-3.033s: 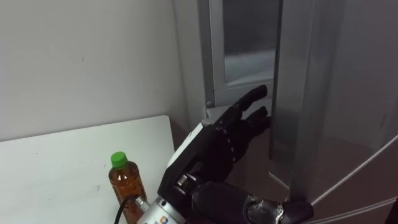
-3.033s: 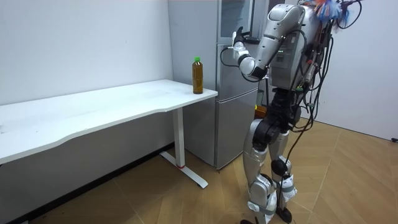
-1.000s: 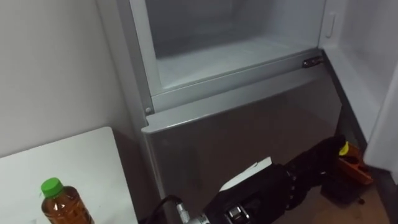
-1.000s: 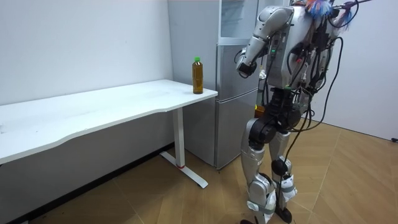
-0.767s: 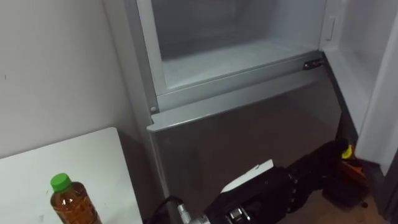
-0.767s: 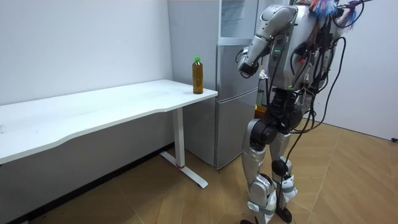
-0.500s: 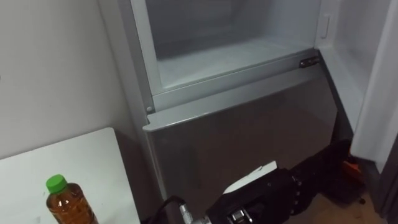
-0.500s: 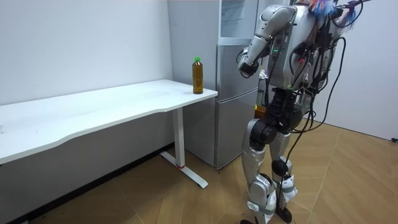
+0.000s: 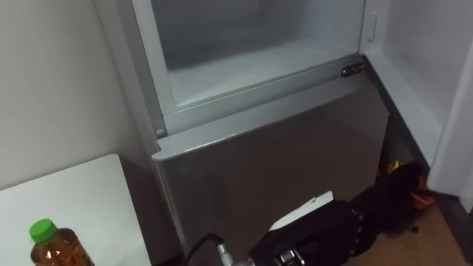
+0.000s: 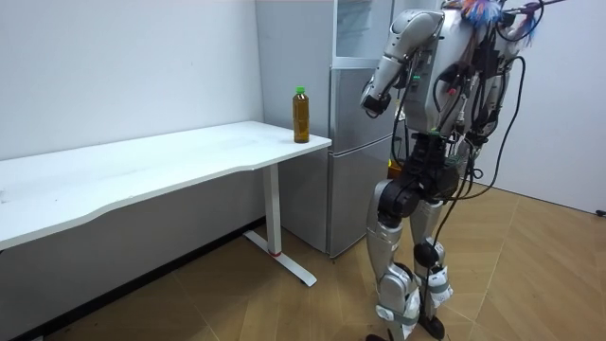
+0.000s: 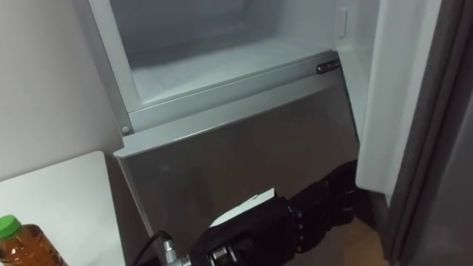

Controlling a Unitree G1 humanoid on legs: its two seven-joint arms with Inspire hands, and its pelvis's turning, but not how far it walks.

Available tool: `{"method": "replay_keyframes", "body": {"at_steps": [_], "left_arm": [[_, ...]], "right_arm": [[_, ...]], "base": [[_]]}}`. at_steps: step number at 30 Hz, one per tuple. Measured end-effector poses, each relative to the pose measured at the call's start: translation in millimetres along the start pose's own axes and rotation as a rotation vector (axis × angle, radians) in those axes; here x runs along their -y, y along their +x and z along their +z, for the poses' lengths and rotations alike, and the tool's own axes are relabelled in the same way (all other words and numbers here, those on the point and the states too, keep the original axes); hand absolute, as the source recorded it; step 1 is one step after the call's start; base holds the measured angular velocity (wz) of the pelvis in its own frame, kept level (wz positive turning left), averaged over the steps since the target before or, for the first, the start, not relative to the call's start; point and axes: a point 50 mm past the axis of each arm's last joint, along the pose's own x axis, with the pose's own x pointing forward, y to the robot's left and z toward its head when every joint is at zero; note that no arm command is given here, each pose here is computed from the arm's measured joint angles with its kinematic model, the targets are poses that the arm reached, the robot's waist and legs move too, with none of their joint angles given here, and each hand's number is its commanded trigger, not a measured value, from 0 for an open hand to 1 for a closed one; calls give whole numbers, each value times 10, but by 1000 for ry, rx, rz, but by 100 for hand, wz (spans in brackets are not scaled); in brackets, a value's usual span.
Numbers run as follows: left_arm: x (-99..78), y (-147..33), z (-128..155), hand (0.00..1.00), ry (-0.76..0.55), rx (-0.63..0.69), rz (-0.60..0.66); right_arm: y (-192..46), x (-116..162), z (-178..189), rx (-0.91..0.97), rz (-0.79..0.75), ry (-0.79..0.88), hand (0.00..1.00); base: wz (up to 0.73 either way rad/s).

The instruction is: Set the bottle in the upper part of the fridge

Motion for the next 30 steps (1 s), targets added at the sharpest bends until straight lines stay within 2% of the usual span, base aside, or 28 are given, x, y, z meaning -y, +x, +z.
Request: {"method": "replay_keyframes", "body": {"at_steps": [8, 14, 24, 30], "left_arm": [[29, 50, 2, 0, 2, 10, 0], [12, 160, 12, 0, 24, -3, -33], [136, 278, 17, 0, 40, -13, -119], [103, 325, -4, 0, 69, -37, -126]], "right_arm": [[0, 2, 10, 11, -3, 0, 0], [-2, 15, 1, 10, -20, 28, 0], [-33, 150, -3, 0, -71, 27, 0], [-44, 180, -46, -21, -94, 29, 0]], "base": [[-6], [-11], [-11], [-12]]}}
